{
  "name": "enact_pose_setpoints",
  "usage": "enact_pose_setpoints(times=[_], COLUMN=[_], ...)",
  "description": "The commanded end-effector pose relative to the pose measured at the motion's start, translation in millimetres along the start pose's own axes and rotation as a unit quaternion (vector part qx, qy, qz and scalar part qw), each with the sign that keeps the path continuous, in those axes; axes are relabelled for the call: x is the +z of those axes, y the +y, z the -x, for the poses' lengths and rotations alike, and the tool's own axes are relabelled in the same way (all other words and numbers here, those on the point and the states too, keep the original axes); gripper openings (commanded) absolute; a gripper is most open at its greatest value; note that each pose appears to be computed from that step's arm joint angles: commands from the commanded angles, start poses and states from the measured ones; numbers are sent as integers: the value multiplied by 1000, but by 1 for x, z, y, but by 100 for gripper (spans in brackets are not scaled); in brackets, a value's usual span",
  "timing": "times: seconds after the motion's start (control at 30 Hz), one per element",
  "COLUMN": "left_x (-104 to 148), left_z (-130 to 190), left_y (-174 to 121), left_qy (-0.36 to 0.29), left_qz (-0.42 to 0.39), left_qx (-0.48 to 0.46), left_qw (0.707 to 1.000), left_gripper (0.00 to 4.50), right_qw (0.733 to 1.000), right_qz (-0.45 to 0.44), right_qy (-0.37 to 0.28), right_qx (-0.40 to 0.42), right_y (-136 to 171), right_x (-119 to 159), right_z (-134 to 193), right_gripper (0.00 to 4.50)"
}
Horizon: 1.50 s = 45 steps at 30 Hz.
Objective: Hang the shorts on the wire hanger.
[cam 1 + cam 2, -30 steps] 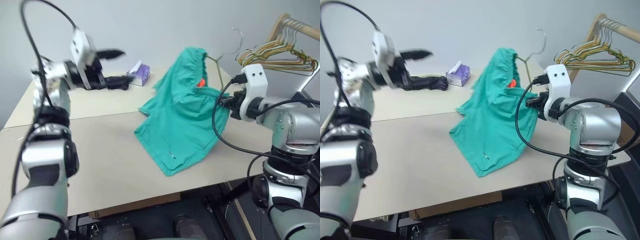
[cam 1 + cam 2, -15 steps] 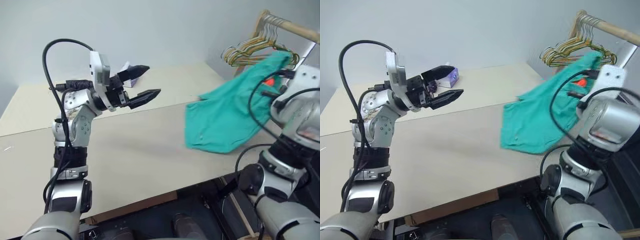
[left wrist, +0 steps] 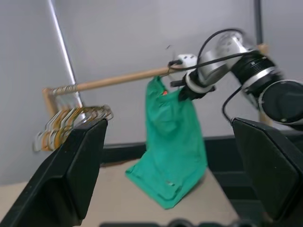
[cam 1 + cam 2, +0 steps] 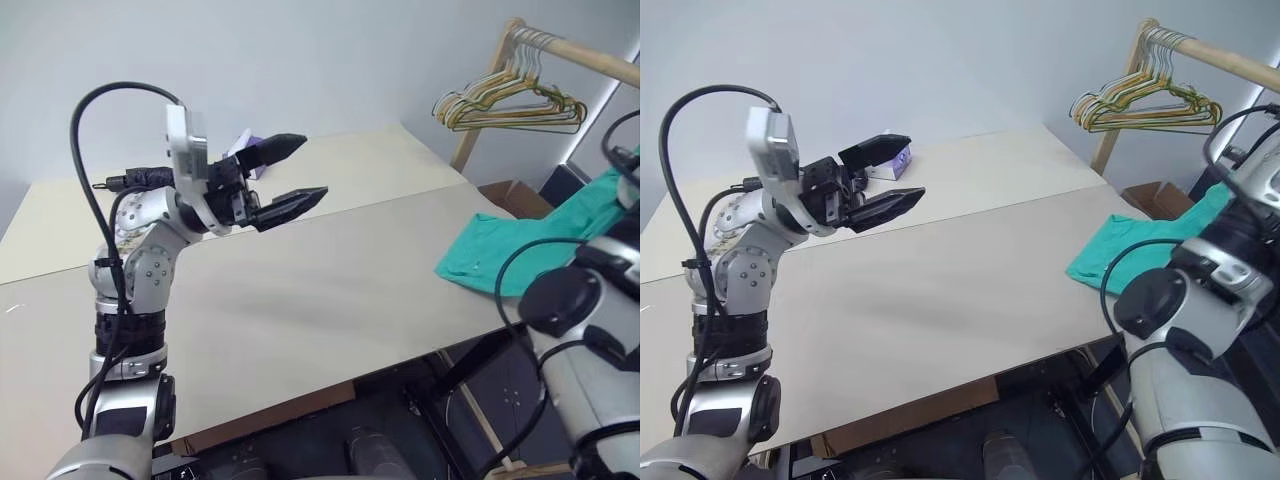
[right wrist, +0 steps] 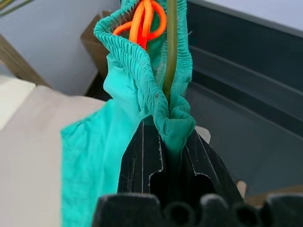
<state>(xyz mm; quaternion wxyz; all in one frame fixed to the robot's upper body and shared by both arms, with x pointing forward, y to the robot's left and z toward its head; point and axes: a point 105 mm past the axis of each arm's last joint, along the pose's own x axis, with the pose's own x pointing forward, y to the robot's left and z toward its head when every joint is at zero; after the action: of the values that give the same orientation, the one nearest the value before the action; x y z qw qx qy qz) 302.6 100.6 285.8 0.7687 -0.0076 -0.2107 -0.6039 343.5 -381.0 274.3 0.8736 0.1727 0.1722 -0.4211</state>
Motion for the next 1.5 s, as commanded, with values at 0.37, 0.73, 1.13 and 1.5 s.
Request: enact_pose_setpoints(times=[0.37,0.73,1.13,1.5], left_x=[11,8,12,9], left_z=[4,0,2,6], left_y=[-2,-1,-8,-10], left_qy=[-35,-18,-34,-34], left_qz=[-4,-17,-4,-4], left_qx=[-9,-18,-36,-22], left_qw=[999,1000,999,999], left_gripper=[450,450,450,450], right_qw=[996,990,998,992], right_qz=[-85,-126,-64,60], right_qy=[16,59,24,-81], right_qx=[7,28,6,-73], right_y=[-23,-26,-24,-28], right_x=[26,14,14,36], right_z=[-15,-29,-31,-11], right_gripper=[10,10,237,448])
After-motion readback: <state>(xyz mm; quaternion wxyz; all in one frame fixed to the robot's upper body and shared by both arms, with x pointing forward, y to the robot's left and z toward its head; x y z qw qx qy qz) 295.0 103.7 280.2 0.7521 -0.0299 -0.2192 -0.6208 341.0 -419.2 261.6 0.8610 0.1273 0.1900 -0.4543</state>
